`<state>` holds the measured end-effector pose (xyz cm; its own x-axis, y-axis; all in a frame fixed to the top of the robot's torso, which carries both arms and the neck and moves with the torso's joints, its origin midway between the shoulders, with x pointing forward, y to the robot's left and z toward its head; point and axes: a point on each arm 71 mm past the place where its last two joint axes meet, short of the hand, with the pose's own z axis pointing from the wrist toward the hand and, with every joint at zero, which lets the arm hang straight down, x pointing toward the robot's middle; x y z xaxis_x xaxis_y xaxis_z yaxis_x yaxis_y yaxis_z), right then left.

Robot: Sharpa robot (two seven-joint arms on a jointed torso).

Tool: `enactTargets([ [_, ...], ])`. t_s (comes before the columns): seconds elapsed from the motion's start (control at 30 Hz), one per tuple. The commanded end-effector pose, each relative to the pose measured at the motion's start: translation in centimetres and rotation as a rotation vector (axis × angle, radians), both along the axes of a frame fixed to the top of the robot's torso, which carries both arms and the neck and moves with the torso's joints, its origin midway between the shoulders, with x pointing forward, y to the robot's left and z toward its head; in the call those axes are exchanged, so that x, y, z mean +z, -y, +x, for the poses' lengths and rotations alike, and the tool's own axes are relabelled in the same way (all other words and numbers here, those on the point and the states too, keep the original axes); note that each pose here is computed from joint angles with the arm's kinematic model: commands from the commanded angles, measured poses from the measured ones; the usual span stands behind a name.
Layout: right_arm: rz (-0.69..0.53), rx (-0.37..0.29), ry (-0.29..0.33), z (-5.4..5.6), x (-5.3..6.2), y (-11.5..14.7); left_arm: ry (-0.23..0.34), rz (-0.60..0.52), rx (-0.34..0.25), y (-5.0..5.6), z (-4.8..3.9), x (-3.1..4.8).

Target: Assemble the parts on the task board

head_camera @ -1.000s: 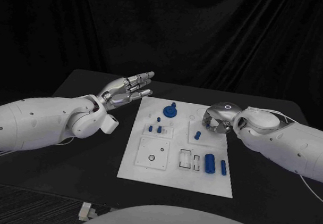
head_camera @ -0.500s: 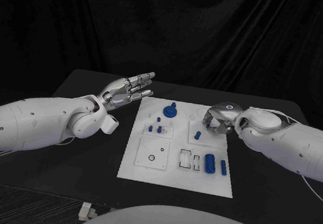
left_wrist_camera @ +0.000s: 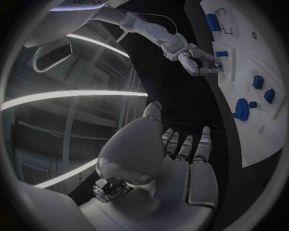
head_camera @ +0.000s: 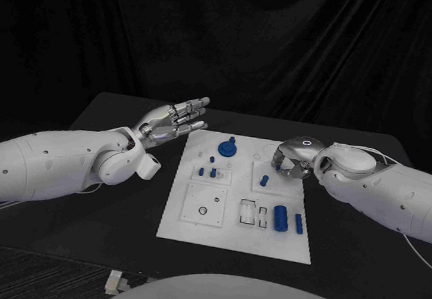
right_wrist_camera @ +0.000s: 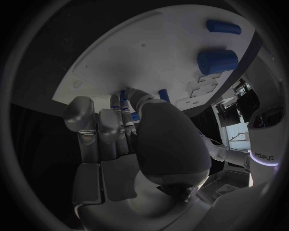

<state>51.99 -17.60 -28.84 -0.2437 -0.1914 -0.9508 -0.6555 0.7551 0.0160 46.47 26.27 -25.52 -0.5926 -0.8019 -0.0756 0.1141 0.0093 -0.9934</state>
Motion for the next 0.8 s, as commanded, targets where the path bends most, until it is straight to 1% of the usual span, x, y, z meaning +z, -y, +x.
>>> enactTargets([
  [0.03,-0.015,-0.025,-0.002,0.02,-0.25,0.22,0.058,-0.066,-0.018,0.17,-0.16,0.55],
  [0.53,-0.003,-0.028,0.014,-0.04,-0.44,0.04,0.049,-0.063,-0.021,0.19,-0.19,0.44],
  [0.8,0.024,-0.016,0.046,-0.1,-0.19,0.12,0.045,-0.062,-0.022,0.17,-0.2,0.36],
])
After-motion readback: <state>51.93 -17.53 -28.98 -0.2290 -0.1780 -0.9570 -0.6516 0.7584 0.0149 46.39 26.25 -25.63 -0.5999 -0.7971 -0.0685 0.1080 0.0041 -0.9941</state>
